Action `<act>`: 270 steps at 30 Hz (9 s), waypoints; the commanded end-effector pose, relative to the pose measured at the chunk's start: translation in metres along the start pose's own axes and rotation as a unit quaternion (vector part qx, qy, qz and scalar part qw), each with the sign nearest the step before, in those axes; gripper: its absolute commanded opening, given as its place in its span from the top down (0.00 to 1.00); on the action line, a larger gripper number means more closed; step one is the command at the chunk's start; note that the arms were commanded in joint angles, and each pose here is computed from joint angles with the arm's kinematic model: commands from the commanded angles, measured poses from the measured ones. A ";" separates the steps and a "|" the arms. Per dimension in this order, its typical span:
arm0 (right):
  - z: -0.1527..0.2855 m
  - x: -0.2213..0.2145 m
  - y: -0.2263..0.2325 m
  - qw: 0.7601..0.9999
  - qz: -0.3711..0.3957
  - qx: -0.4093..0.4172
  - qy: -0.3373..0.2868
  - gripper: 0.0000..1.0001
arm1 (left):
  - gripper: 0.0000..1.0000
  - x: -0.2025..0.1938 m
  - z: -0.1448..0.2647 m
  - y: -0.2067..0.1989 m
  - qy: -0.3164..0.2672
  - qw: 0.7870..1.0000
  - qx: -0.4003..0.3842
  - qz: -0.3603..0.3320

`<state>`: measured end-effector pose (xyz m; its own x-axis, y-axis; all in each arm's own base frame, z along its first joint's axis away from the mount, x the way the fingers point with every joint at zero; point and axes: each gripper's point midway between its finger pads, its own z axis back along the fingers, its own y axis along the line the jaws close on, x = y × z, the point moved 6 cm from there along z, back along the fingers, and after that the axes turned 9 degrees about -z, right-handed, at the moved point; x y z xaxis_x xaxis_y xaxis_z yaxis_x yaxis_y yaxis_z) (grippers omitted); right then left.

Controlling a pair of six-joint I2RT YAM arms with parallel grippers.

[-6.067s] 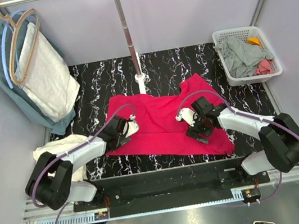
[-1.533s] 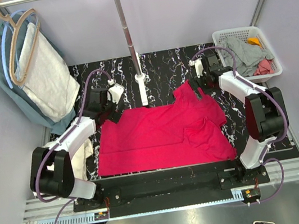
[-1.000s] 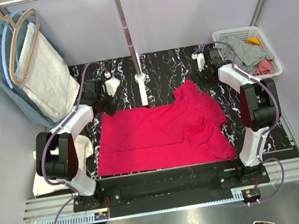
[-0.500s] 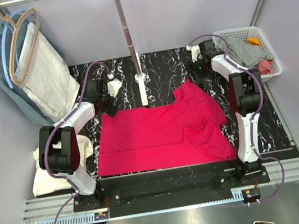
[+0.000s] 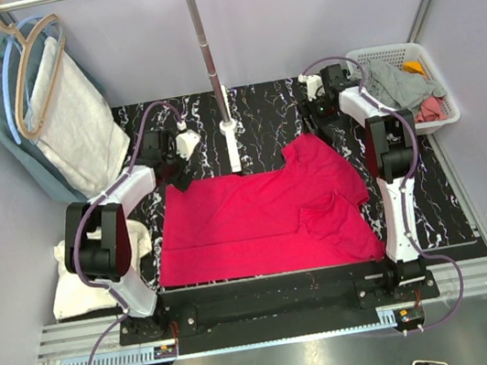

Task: Fold and stack the t-shirts
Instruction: Fold the tshirt

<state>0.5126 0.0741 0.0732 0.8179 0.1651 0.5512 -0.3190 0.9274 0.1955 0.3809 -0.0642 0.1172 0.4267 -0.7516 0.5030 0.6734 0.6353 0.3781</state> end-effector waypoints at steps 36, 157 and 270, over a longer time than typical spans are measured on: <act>0.006 -0.033 0.030 0.998 0.007 0.033 0.045 0.71 | 0.04 -0.004 -0.003 0.017 0.018 0.998 0.040 -0.035; 0.240 -0.157 0.122 0.993 0.082 0.073 0.043 1.00 | 1.00 -0.031 0.092 -0.049 0.158 0.978 -0.108 -0.078; 0.254 -0.228 0.131 0.952 0.180 0.113 0.222 1.00 | 0.54 -0.006 0.037 -0.171 0.149 0.948 -0.218 -0.178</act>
<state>0.1672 0.0758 0.1770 0.7651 0.6051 0.2200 -0.6437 0.7105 0.2844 0.2525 -0.1546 0.0755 0.2527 -0.9613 0.1093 0.9615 0.2621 0.0822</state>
